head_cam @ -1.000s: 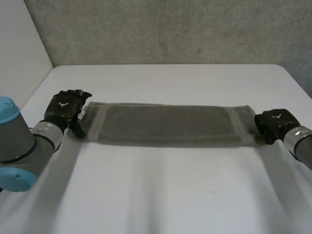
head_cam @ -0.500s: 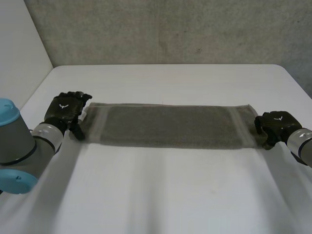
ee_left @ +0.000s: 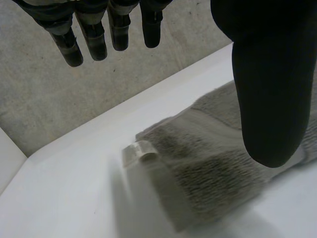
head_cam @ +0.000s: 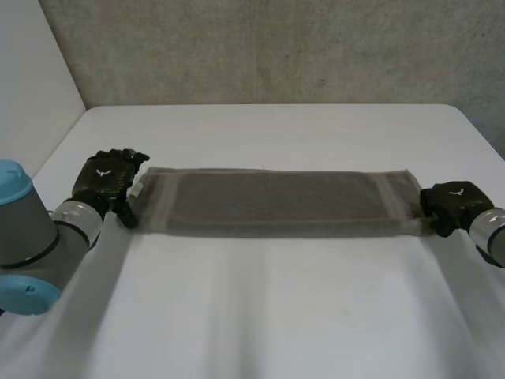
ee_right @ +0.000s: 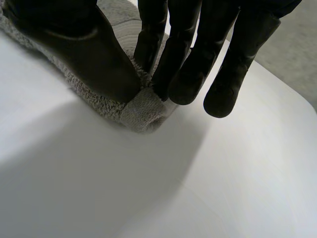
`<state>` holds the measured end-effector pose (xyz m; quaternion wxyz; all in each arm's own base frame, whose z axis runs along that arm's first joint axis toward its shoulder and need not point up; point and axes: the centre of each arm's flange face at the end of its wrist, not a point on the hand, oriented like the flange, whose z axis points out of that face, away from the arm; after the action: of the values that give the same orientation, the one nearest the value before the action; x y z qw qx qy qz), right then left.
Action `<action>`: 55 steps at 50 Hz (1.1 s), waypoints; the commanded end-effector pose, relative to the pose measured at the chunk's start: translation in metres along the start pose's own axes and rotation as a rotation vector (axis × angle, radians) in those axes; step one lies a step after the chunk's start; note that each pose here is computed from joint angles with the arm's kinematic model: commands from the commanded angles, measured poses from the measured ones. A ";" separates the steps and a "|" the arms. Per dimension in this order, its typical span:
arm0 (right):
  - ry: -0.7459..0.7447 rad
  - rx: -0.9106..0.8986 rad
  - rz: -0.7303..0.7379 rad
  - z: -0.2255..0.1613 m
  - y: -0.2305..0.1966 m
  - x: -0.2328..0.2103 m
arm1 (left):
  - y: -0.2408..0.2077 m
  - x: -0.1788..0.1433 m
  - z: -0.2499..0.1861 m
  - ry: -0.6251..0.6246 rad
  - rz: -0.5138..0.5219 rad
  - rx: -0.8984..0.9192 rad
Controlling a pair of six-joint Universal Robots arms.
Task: Fold the towel.
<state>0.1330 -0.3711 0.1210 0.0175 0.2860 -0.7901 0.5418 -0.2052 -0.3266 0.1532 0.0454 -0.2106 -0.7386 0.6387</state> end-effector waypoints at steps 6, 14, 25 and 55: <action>0.235 -0.039 0.038 -0.006 0.015 0.105 | -0.001 0.000 -0.001 0.001 0.000 0.001; 0.297 -0.027 -0.025 -0.021 -0.011 0.138 | -0.004 -0.001 -0.003 -0.003 0.001 0.008; 0.014 0.346 -0.099 -0.040 -0.146 -0.007 | -0.004 0.002 -0.004 0.002 0.003 0.009; -0.478 0.498 -0.352 -0.084 -0.128 -0.240 | -0.024 0.045 -0.011 0.114 0.030 0.081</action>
<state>0.3873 -0.2250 0.1483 -0.1441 0.5602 -0.5514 0.6011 -0.2268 -0.3116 0.1599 0.0665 -0.2347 -0.7249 0.6442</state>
